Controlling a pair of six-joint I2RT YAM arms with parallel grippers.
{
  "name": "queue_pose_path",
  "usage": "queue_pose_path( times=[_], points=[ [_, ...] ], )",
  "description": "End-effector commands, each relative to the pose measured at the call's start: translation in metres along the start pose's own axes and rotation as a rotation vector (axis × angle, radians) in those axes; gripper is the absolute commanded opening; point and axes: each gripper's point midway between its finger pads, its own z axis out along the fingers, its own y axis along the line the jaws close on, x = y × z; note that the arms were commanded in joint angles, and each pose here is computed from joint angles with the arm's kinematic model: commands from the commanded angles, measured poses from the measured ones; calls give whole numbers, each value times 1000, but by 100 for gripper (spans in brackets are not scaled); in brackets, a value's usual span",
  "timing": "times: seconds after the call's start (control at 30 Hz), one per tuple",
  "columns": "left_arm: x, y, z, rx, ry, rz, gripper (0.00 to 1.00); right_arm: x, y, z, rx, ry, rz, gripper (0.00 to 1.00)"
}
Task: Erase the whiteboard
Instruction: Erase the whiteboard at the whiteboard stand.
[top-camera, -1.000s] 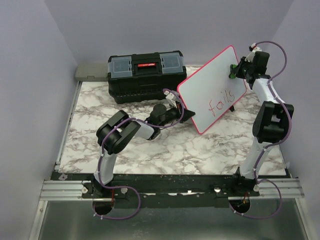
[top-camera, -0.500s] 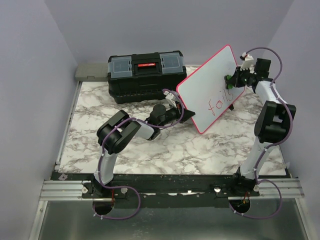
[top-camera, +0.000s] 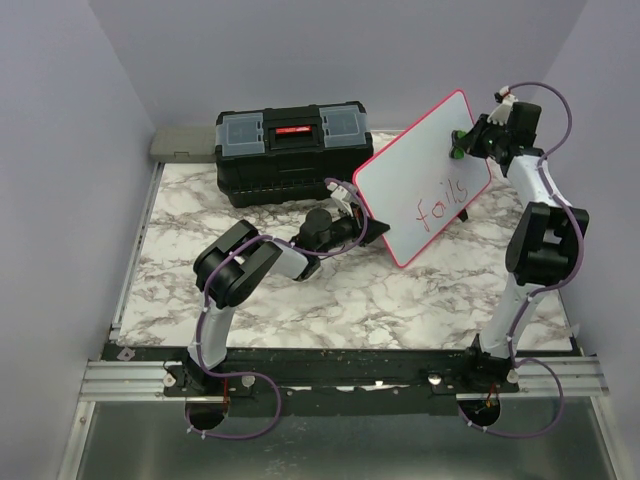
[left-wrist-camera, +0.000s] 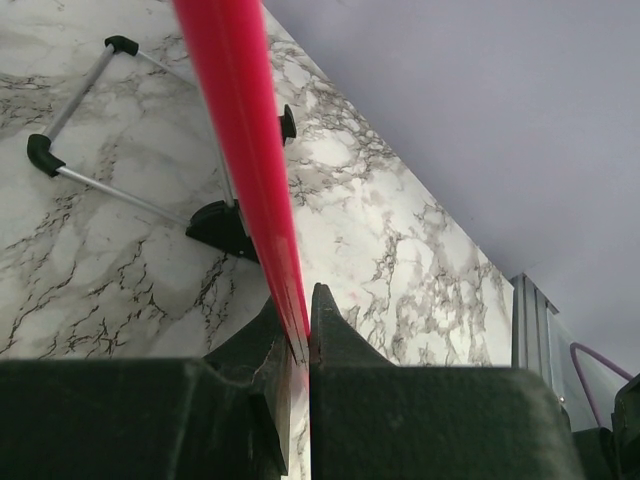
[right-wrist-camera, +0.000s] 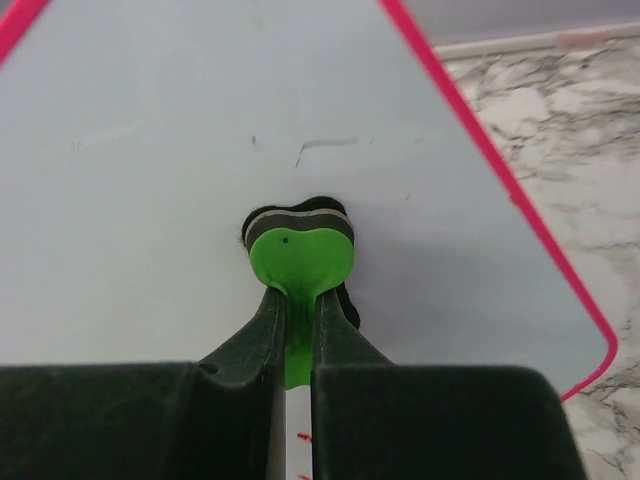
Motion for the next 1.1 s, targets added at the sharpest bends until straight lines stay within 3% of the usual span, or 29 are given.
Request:
queue_pose_path(
  times=[0.0,0.3,0.4,0.53,0.63,0.77,0.97,1.07],
  points=[
    [11,-31,-2,146,37,60,0,-20,-36,11,208,-72,67,1],
    [8,-30,-4,146,32,68,0,5,-71,17,309,30,-39,1],
    [8,-29,-4,145,35,68,0,22,-51,19,153,123,-138,1],
    [7,-29,-2,148,35,68,0,41,6,13,-184,186,-231,1],
    [5,-30,-1,149,35,68,0,39,27,8,-258,179,-286,1],
    [5,-31,-1,148,37,70,0,18,19,11,-165,137,-270,1],
    [6,-31,-4,148,41,75,0,-30,-44,13,242,43,-251,1],
    [7,-30,-4,148,43,76,0,-37,-52,11,287,33,-266,1]
  ],
)
